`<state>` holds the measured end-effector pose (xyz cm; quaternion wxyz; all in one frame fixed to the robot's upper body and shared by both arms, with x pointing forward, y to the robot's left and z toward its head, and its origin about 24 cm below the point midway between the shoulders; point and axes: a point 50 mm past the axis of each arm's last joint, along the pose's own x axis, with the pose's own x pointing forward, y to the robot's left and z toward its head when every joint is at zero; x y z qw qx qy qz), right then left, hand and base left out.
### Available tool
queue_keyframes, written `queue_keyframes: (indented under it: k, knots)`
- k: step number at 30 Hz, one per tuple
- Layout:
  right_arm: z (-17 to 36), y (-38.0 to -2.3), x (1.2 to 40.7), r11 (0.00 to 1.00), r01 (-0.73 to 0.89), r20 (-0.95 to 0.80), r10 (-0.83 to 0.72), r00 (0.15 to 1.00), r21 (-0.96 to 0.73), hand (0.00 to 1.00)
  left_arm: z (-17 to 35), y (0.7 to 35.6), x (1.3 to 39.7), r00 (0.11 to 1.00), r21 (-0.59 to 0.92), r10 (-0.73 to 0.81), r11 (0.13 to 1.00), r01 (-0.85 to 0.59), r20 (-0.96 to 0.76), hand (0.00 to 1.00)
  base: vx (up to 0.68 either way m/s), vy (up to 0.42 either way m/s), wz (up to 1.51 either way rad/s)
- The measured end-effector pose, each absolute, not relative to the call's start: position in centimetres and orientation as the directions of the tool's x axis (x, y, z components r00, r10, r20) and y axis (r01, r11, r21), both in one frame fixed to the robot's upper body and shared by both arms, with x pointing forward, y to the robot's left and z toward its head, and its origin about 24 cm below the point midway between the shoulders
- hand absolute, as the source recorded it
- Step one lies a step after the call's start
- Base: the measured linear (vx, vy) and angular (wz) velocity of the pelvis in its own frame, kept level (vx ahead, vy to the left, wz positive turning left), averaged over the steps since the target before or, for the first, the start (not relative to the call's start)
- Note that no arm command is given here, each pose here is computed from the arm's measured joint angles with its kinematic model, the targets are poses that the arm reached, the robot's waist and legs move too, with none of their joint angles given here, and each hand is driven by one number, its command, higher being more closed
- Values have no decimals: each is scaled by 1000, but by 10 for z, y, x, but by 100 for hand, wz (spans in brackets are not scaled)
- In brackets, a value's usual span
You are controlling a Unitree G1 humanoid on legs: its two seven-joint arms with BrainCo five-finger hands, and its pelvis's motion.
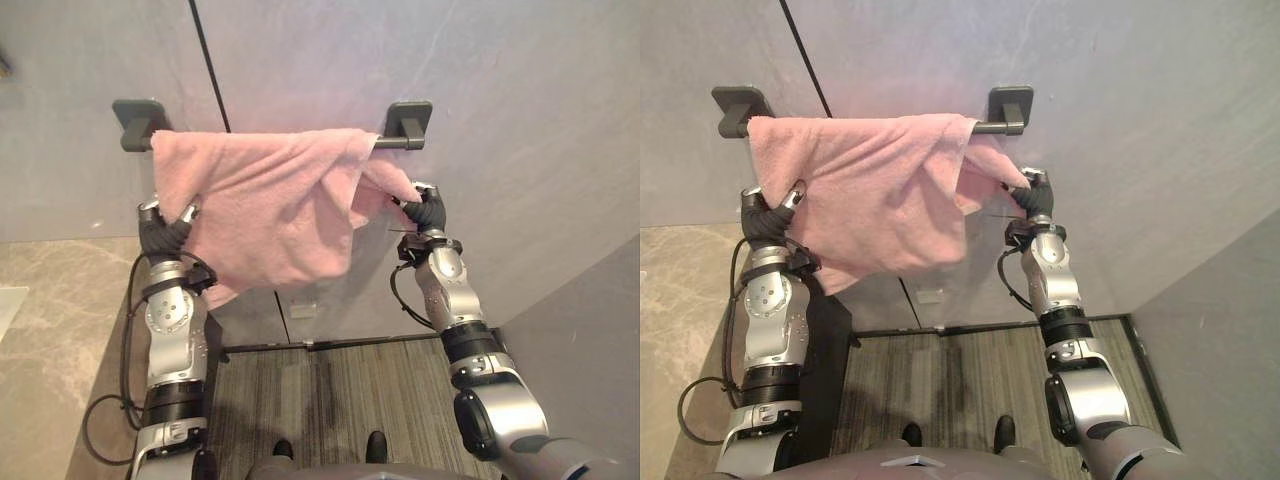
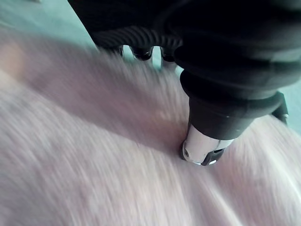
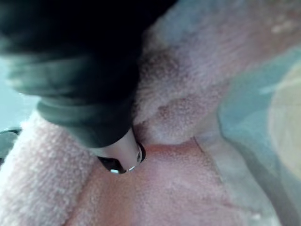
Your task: Organize washtable
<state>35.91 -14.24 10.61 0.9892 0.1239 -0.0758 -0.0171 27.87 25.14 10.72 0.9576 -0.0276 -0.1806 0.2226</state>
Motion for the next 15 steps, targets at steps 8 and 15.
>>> queue_keyframes:
  k: [8, 15]
  knots:
    - [83, -163, 348, 970, 87, 76, -107, 991, 225, 0, 88, 268, 261, 823, -122, 504, 863, -490, 263, 0, 0, 0, 0]
    - [91, -162, 344, 971, 70, 121, -100, 988, 229, 0, 93, 263, 253, 834, -103, 465, 884, -457, 297, 0, 0, 0, 0]
